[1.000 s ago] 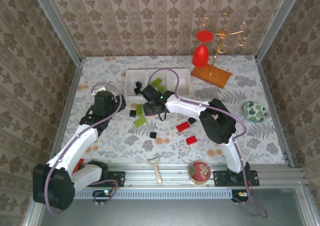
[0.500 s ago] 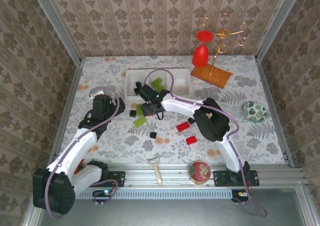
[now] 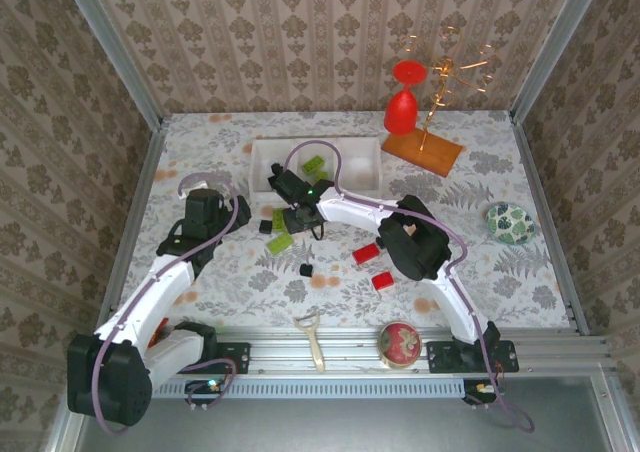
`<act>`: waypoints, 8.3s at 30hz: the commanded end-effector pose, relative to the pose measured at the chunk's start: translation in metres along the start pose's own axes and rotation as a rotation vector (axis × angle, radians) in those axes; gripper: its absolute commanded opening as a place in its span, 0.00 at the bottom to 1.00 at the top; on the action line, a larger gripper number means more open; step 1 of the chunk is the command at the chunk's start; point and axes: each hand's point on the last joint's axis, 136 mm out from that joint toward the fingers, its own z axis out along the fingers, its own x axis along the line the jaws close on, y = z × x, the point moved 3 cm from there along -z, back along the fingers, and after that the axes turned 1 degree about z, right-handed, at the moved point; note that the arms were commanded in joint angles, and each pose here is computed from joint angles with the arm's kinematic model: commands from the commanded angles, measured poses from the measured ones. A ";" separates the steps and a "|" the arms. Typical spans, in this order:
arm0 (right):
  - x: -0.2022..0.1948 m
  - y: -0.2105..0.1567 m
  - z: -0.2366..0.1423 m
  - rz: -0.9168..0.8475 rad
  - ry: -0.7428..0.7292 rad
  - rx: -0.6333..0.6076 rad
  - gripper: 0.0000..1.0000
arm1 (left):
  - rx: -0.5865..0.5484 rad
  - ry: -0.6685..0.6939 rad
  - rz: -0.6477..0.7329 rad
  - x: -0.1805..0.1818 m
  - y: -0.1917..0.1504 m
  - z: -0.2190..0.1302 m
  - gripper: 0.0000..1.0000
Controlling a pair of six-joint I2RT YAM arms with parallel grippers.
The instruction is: Sort the legos into containers by color
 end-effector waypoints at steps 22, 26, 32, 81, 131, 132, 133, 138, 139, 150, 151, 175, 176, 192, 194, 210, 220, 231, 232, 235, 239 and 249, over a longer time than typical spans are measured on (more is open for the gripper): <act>-0.063 -0.027 -0.116 0.100 -0.070 -0.109 0.24 | 0.030 -0.031 -0.055 0.000 -0.006 0.006 1.00; -0.083 -0.024 -0.131 0.129 -0.100 -0.145 0.24 | 0.028 -0.033 -0.056 -0.001 -0.006 0.007 1.00; -0.114 -0.013 -0.140 0.173 -0.151 -0.181 0.24 | 0.034 -0.031 -0.056 -0.001 -0.007 0.008 1.00; -0.180 0.061 -0.067 0.196 -0.296 -0.158 0.45 | 0.057 -0.025 -0.063 0.002 -0.010 0.011 1.00; -0.212 -0.066 -0.181 0.426 -0.395 -0.262 1.00 | 0.301 0.043 0.202 -0.045 -0.046 0.067 0.87; -0.213 -0.067 -0.181 0.427 -0.397 -0.261 1.00 | 0.299 0.055 0.199 -0.044 -0.046 0.069 0.87; -0.213 -0.067 -0.180 0.426 -0.399 -0.258 1.00 | 0.296 0.066 0.197 -0.044 -0.045 0.071 0.87; -0.214 -0.068 -0.177 0.427 -0.409 -0.246 1.00 | 0.305 0.096 0.208 -0.044 -0.044 0.081 0.87; -0.214 -0.068 -0.177 0.428 -0.411 -0.245 1.00 | 0.308 0.099 0.212 -0.044 -0.044 0.084 0.87; -0.215 -0.066 -0.177 0.424 -0.423 -0.241 1.00 | 0.371 0.095 0.221 -0.049 -0.056 0.103 0.87; -0.215 -0.067 -0.176 0.425 -0.427 -0.238 1.00 | 0.379 0.092 0.222 -0.049 -0.058 0.105 0.87; -0.216 -0.068 -0.163 0.426 -0.445 -0.201 1.00 | 0.414 0.114 0.221 -0.023 -0.080 0.070 0.67; -0.216 -0.068 -0.163 0.427 -0.445 -0.201 1.00 | 0.413 0.108 0.220 -0.023 -0.080 0.068 0.67; -0.217 -0.075 -0.161 0.436 -0.451 -0.189 1.00 | 0.482 -0.038 0.283 -0.044 -0.086 0.048 0.69; -0.217 -0.076 -0.162 0.437 -0.453 -0.189 1.00 | 0.504 -0.046 0.300 -0.045 -0.092 0.048 0.69; -0.219 -0.079 -0.165 0.445 -0.457 -0.195 1.00 | 0.514 0.027 0.320 -0.038 -0.101 0.060 0.60; -0.220 -0.080 -0.165 0.445 -0.465 -0.191 1.00 | 0.508 0.060 0.264 -0.029 -0.101 0.074 0.54; -0.227 -0.099 -0.167 0.484 -0.514 -0.155 1.00 | 0.500 0.058 0.236 -0.030 -0.099 0.084 0.50; -0.228 -0.101 -0.167 0.487 -0.519 -0.151 1.00 | 0.498 0.056 0.234 -0.030 -0.099 0.084 0.50; -0.230 -0.107 -0.168 0.505 -0.526 -0.144 1.00 | 0.498 0.051 0.233 -0.031 -0.099 0.086 0.49; -0.234 -0.117 -0.167 0.548 -0.537 -0.128 1.00 | 0.501 0.048 0.234 -0.031 -0.100 0.088 0.48; -0.240 -0.148 -0.172 0.637 -0.568 -0.093 1.00 | 0.493 0.054 0.240 -0.030 -0.094 0.094 0.53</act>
